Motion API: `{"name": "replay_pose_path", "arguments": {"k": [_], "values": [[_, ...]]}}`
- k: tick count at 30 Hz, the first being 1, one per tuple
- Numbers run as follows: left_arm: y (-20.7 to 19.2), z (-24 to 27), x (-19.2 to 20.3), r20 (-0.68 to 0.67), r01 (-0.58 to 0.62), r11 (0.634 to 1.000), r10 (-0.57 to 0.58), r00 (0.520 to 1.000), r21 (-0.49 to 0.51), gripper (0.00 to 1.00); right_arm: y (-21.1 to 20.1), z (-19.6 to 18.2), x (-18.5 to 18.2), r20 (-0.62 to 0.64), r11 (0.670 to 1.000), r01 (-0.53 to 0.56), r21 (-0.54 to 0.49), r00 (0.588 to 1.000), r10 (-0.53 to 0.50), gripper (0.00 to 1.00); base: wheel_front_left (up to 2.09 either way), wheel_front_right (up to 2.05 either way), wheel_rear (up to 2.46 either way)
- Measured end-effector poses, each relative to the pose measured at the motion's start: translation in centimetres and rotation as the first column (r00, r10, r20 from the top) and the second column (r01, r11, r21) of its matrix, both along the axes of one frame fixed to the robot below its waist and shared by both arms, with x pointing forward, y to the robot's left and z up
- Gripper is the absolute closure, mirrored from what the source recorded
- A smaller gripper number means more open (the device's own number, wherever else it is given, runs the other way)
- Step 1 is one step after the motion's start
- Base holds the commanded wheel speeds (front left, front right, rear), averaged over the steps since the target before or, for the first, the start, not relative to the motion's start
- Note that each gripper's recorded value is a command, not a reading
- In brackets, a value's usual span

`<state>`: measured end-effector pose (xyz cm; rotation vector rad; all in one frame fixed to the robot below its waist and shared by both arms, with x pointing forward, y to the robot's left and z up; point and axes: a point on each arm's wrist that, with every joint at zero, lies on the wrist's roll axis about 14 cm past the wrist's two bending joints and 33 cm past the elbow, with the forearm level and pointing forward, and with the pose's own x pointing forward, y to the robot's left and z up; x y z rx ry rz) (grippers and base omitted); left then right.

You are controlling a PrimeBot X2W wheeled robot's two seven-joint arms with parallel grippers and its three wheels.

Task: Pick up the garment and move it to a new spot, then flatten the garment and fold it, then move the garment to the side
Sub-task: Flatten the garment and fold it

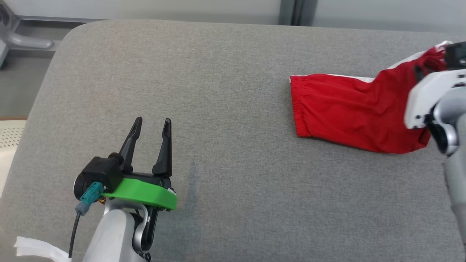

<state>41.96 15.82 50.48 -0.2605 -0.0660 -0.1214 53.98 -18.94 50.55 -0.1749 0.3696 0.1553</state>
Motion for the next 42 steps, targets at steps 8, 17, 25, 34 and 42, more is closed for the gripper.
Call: {"name": "replay_pose_path", "arguments": {"k": [8,17,25,34,42], "values": [[0.8,-0.1,-0.8,-0.008,-0.021,1.0,0.021,1.0,-0.011,0.0,8.3,-1.1,0.8,-0.109,0.979,-0.201,-0.028,0.974,0.197,1.0,0.0,0.0,0.0],[2.3,-0.5,-1.4,-0.027,-0.066,0.998,0.066,0.997,-0.011,0.0,14.1,-6.1,0.0,-0.27,0.942,-0.335,0.001,0.907,0.323,1.0,0.0,0.0,0.0],[3.2,-0.7,-1.6,-0.033,-0.093,0.996,0.093,0.995,-0.008,0.0,16.5,-7.7,-1.2,-0.303,0.916,-0.399,0.051,0.867,0.395,0.0,0.0,0.0,0.0],[2.9,0.1,-1.5,-0.009,-0.086,0.996,0.086,0.996,-0.013,0.0,16.6,-1.9,-0.8,-0.1,0.895,-0.422,0.142,0.894,0.437,0.0,0.0,0.0,0.0],[1.9,1.0,-1.6,0.016,-0.06,0.998,0.061,0.998,-0.021,0.0,8.9,-0.4,-0.5,0.049,0.958,-0.237,0.164,0.972,0.232,0.0,0.0,0.0,0.0]]}}
